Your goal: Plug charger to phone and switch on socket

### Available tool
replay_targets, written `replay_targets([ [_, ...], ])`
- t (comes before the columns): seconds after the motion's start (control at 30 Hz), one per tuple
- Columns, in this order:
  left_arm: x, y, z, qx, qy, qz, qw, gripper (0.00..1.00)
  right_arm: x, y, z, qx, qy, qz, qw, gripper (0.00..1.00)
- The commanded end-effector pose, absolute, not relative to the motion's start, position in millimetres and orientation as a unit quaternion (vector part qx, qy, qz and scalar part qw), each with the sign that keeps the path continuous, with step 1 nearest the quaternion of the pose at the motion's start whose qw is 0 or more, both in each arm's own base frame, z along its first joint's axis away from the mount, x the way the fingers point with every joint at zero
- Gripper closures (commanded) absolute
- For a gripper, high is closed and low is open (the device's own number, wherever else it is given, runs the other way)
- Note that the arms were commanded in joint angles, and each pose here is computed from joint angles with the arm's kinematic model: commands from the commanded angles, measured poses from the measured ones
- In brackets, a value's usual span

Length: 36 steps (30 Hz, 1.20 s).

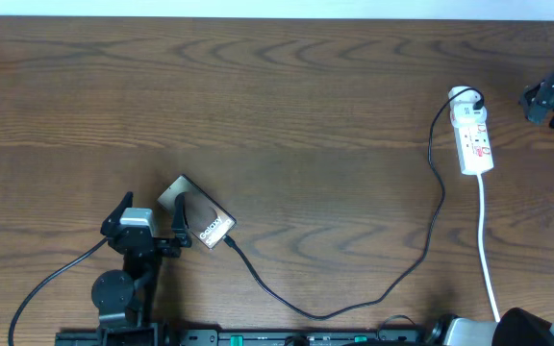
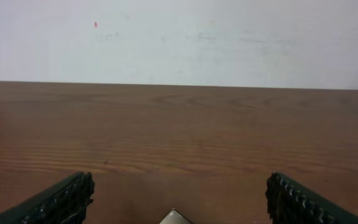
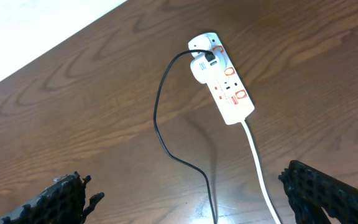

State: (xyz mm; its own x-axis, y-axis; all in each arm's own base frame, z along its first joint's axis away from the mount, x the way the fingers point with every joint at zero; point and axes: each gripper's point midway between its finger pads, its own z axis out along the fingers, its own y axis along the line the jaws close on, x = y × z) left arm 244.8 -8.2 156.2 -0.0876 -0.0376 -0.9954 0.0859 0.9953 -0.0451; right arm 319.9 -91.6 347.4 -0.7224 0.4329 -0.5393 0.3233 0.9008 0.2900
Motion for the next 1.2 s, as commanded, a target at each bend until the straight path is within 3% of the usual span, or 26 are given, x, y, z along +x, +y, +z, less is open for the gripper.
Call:
replay_targets([
  [0.0, 242.1, -19.7, 142.9, 0.05, 0.749, -0.061, 0.657, 0.09, 319.3, -87.2, 352.7, 0.202, 0.922, 0.091, 0.318, 0.01],
  [1.17, 242.5, -18.3, 143.1, 0.036, 0.75, -0.068, 0.657, 0.09, 319.3, -87.2, 352.7, 0.202, 0.922, 0.091, 0.318, 0.01],
])
